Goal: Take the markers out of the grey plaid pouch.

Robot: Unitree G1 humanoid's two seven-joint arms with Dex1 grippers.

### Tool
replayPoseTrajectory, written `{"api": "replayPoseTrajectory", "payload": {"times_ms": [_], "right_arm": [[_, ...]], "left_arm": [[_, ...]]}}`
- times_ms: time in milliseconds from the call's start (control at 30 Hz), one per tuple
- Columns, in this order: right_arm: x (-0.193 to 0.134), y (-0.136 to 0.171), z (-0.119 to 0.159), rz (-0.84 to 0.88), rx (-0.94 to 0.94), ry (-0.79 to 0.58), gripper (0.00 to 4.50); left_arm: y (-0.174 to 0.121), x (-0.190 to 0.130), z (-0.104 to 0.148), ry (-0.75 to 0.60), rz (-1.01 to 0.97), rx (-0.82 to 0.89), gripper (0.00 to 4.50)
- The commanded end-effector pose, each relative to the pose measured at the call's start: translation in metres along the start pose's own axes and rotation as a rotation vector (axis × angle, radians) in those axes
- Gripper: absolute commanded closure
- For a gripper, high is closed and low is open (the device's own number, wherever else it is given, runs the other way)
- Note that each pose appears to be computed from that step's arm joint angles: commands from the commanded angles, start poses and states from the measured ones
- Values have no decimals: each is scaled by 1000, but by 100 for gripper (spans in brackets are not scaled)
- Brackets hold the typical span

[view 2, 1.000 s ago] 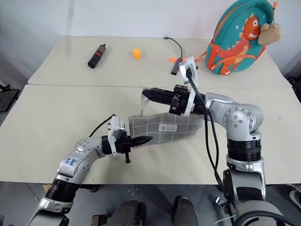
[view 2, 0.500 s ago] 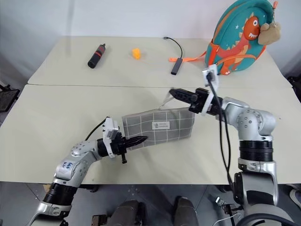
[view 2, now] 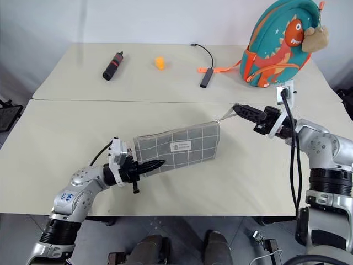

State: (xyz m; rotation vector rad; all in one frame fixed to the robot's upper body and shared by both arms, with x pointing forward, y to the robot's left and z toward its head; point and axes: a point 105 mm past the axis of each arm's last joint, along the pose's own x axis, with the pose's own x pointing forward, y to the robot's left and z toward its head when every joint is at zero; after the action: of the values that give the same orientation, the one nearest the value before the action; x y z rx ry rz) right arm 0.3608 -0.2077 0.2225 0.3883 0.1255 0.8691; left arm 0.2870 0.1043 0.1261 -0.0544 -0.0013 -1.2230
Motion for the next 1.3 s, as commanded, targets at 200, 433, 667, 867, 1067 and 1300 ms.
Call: {"api": "replayPoseTrajectory", "payload": {"times_ms": [200, 433, 667, 867, 1067, 1300], "right_arm": [[-16, 10, 13, 17, -74, -6, 389], [-44, 19, -13, 108, -295, 154, 165], [-124, -29, -30, -99, -405, 371, 165], [-150, -36, 20, -274, -500, 264, 165], [-121, 9, 51, -109, -642, 217, 325], [-36, 84, 28, 296, -805, 358, 441]], "left_arm": [[0, 6, 7, -24, -55, 24, 450], [1, 9, 9, -22, -100, 45, 450], [-3, 22, 10, -17, -187, 168, 450], [-6, 48, 7, -27, -222, 273, 450], [-10, 65, 3, -52, -254, 279, 450], [-14, 72, -4, -44, -275, 276, 450]]}}
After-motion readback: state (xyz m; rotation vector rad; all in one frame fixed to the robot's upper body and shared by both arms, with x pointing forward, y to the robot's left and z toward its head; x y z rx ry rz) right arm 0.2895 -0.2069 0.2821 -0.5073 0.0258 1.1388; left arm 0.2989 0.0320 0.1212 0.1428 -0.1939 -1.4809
